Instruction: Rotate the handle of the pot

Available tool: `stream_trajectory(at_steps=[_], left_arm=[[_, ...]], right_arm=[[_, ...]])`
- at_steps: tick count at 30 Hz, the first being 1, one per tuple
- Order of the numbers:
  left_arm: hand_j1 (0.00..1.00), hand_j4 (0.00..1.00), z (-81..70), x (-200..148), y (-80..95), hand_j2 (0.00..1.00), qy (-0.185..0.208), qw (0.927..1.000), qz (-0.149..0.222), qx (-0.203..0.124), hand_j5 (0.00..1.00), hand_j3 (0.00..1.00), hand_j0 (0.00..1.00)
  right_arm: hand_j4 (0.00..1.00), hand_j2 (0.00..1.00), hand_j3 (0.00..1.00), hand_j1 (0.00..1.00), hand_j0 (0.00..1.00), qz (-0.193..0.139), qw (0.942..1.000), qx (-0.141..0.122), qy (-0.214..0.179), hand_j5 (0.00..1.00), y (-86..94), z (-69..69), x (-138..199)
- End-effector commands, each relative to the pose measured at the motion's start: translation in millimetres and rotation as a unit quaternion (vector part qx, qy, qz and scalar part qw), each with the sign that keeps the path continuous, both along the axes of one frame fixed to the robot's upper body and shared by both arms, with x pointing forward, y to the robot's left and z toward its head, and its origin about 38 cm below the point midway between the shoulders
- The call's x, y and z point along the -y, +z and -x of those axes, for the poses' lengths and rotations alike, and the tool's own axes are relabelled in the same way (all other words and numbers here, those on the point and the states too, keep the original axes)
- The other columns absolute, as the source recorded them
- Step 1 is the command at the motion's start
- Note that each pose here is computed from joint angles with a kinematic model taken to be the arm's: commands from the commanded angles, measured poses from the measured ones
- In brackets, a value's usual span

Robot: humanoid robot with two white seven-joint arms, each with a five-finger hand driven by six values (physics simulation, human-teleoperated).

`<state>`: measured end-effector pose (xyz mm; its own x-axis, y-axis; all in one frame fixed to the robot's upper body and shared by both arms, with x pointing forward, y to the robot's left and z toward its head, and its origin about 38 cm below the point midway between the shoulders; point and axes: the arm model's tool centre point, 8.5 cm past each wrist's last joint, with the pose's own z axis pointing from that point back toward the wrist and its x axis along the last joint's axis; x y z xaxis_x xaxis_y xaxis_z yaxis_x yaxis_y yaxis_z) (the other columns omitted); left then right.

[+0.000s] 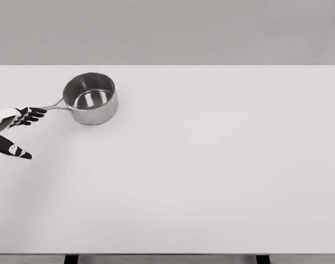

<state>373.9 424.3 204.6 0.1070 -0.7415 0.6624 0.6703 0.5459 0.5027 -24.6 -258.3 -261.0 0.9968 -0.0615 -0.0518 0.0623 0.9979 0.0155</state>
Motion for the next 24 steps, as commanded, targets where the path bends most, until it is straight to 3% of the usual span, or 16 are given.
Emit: stream_trajectory(at_steps=[1, 13, 24], left_arm=[[1.0, 1.0, -0.7, -2.9, -3.0, 1.0, 0.005, 1.0, -0.001, -0.002, 1.0, 1.0, 1.0], [1.0, 1.0, -14.0, -7.2, 0.9, 1.0, 0.018, 0.9995, -0.016, 0.02, 1.0, 1.0, 1.0], [1.0, 1.0, -17.5, -11.0, 4.8, 1.0, 0.024, 0.9992, -0.018, 0.025, 1.0, 1.0, 1.0]], right_arm=[[1.0, 1.0, 1.0, 1.0, 1.0, 0.0, 1.0, 0.0, 0.0, 1.0, 0.0, -0.1, 0.0], [1.0, 1.0, 1.0, 1.0, 1.0, 0.0, 1.0, 0.0, 0.0, 1.0, 0.0, -0.1, 0.0], [1.0, 1.0, 1.0, 1.0, 1.0, 0.0, 1.0, -0.001, 0.0, 1.0, 0.0, 0.4, -0.2]])
